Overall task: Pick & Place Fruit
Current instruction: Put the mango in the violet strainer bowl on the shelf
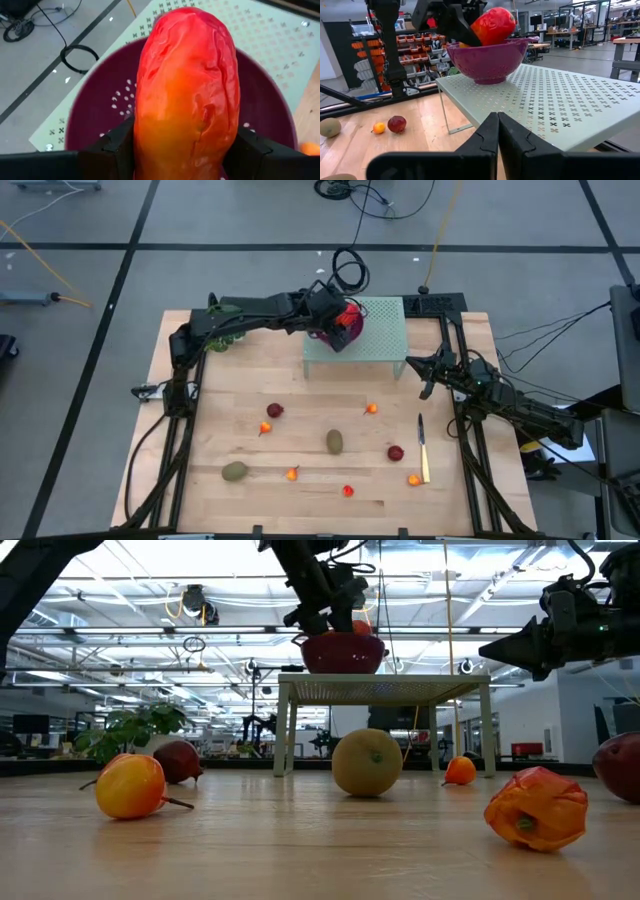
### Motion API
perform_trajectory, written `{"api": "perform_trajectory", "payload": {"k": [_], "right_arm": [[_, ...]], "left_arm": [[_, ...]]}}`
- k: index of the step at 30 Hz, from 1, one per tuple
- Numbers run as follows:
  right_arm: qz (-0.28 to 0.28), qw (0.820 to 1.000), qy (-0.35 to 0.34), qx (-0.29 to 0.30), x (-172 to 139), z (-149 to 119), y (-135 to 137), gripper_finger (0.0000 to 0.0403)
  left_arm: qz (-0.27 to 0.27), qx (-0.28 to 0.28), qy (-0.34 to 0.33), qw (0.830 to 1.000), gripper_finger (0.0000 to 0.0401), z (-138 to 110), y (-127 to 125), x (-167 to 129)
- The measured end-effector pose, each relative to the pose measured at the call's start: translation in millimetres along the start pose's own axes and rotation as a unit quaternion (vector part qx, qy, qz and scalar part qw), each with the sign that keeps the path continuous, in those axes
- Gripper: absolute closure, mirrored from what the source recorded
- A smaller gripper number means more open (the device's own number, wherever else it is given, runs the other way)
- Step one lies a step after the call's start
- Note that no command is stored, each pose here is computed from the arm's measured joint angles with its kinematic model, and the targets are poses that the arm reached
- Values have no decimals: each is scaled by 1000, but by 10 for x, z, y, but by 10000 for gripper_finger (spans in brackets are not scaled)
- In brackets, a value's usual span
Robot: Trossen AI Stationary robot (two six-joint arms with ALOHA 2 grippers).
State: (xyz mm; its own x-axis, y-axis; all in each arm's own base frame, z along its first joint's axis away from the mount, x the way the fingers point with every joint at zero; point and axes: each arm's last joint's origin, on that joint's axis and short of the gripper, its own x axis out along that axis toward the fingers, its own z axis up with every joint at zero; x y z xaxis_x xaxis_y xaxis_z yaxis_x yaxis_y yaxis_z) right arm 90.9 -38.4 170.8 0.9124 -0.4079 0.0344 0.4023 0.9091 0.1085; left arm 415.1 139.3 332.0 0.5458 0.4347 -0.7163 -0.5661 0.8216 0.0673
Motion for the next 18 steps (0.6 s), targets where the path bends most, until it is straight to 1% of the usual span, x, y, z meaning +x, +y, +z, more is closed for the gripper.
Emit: {"api": "perform_trajectory", "payload": {"k": [9,18], "right_arm": [[0,1000,0,1,0,-1,0,403],[0,1000,0,0,0,1,0,403]], "left_arm": [[4,-1,-6,1000,164,10,0,3],[3,1,-3,1000,162,4,-9,0]]}}
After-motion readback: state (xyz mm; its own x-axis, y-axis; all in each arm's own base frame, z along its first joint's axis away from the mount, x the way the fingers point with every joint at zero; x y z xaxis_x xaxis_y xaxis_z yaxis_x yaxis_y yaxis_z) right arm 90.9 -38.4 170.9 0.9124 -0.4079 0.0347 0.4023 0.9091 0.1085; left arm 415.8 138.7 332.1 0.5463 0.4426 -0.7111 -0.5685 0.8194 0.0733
